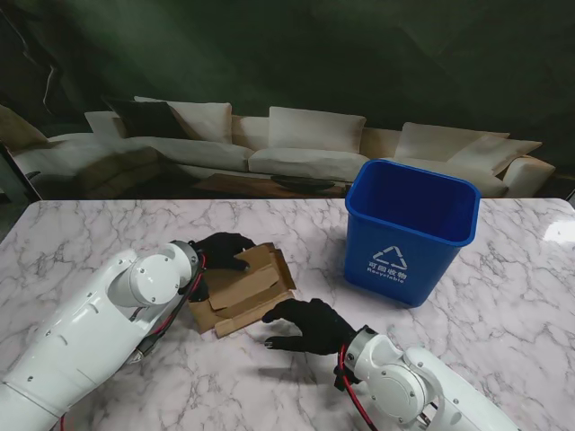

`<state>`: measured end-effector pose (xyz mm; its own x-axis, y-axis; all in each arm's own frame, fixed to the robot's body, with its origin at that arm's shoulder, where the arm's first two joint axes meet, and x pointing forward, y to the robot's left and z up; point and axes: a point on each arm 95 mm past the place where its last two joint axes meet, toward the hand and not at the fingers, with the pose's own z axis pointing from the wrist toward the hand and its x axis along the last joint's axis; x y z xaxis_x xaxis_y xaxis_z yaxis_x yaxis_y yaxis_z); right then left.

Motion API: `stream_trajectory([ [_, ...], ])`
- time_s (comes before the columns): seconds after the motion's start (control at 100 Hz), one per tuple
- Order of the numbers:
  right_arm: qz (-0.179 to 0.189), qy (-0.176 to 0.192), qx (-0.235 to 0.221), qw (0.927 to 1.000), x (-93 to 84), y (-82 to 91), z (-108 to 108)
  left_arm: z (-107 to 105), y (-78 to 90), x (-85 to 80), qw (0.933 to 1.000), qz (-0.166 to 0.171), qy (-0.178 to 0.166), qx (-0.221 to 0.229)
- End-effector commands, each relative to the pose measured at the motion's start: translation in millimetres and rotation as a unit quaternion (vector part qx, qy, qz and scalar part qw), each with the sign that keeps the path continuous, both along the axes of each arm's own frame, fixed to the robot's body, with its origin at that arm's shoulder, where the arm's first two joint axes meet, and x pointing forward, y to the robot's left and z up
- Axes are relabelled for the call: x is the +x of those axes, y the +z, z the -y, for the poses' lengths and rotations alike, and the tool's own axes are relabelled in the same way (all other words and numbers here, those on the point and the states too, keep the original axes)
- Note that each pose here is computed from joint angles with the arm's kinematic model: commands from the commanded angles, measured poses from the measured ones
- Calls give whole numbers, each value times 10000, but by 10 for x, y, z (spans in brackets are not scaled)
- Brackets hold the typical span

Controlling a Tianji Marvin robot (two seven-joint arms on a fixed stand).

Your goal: Fold the flattened cardboard along its creases and drop it into the bin

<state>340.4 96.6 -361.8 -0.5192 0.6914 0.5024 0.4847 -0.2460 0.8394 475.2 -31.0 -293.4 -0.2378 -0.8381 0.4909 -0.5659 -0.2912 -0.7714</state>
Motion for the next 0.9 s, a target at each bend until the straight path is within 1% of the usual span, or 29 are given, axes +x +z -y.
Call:
stream_trajectory([
  [0.0, 6, -65, 164, 9998, -33, 50, -26, -8, 98, -20, 9999, 145, -53, -50],
  [0.09, -99, -250, 280, 9992, -52, 113, 3, -41, 213, -68, 9989, 429, -37, -184],
  [0.19, -366, -451, 323, 9978, -63, 129, 37, -42, 337, -143, 9959, 767, 38, -477],
  [0.28, -619, -631, 319, 9956, -66, 105, 50, -28, 454, -214, 9913, 1114, 24, -697],
  [0.44, -1191, -861, 101, 9891, -53, 19, 52, 8, 605, -366, 9836, 1511, -58, -982],
  [0.51, -1395, -957, -20, 9856, -20, -24, 46, 19, 628, -422, 9807, 1626, -69, -1081],
  [0.63, -1662, -1193, 12, 9789, 19, -65, 3, 39, 608, -489, 9772, 1722, -74, -1239],
  [0.68, -1659, -1273, 64, 9779, 34, -63, -28, 57, 587, -505, 9752, 1783, -50, -1308],
  [0.78, -1581, -1404, 181, 9772, 86, -47, -80, 92, 539, -544, 9737, 1787, -41, -1410],
  [0.89, -1552, -1493, 312, 9760, 143, -13, -121, 125, 498, -577, 9737, 1730, -61, -1478],
])
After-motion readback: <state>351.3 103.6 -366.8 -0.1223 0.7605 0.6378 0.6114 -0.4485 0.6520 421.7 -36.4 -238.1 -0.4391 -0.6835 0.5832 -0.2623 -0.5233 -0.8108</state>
